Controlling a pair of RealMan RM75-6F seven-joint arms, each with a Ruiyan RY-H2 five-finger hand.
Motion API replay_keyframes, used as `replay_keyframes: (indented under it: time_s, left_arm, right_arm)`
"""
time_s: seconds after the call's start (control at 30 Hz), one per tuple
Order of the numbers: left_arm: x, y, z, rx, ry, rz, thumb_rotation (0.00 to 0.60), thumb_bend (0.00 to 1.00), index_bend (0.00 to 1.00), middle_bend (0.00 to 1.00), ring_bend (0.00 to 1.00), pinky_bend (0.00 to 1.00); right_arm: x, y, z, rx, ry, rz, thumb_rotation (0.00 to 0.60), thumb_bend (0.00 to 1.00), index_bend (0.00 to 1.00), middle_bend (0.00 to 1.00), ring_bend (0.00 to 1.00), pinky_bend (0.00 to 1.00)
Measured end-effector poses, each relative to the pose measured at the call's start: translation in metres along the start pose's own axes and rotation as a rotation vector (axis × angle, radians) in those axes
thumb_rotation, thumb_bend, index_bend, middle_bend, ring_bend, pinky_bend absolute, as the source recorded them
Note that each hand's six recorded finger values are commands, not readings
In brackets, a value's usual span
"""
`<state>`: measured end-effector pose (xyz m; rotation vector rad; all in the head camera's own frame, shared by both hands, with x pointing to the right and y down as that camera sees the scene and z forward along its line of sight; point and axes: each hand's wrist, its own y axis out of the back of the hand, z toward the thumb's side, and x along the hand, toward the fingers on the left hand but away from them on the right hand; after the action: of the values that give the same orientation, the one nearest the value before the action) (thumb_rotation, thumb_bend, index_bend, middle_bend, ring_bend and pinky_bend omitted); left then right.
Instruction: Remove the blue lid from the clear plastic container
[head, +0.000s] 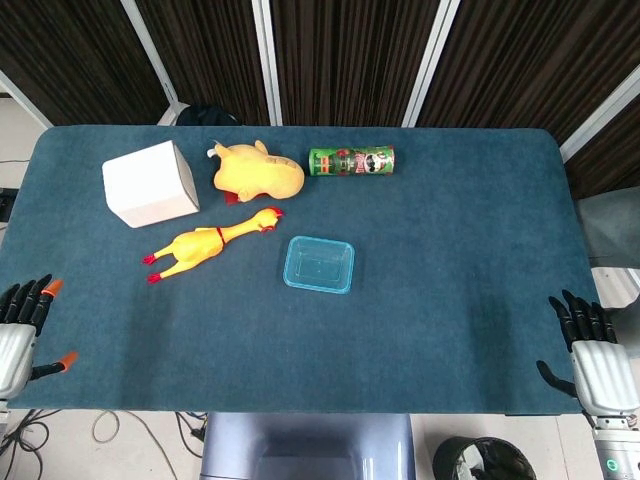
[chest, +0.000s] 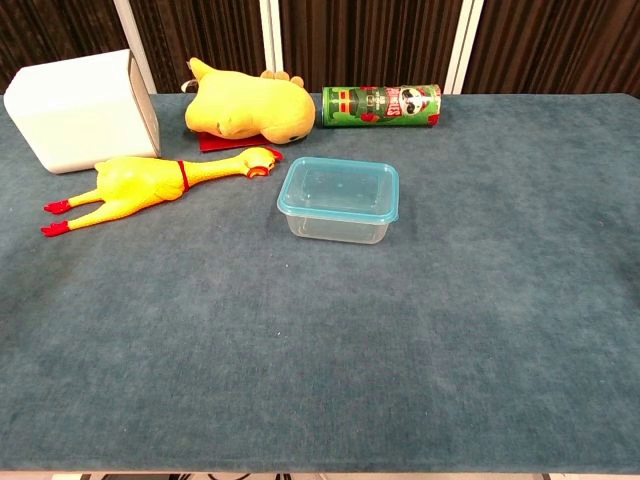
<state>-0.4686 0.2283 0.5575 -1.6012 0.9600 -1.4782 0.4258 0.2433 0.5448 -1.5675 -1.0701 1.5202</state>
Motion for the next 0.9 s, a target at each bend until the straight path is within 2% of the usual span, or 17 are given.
replay_keyframes:
  time_s: [0.3,0.63,0.9]
  left_arm:
    - [0.012,0.002,0.02,-0.044,-0.039,-0.025,0.6,0.0,0.0,0.0,0.0,0.0]
    - [0.081,0.013,0.102,-0.106,-0.198,-0.078,0.6,0.0,0.0,0.0,0.0,0.0]
    - [0.129,-0.001,0.154,-0.128,-0.216,-0.158,0.6,0.0,0.0,0.0,0.0,0.0]
  right_arm:
    - [0.0,-0.001,0.0,-0.014,-0.003,0.011,0.6,0.31,0.0,0.0,0.0,0.0]
    - [-0.001,-0.002,-0.002,-0.027,-0.018,0.012,0.6,0.31,0.0,0.0,0.0,0.0]
    - [-0.002,-0.004,-0.004,-0.051,-0.035,0.025,0.6,0.31,0.0,0.0,0.0,0.0]
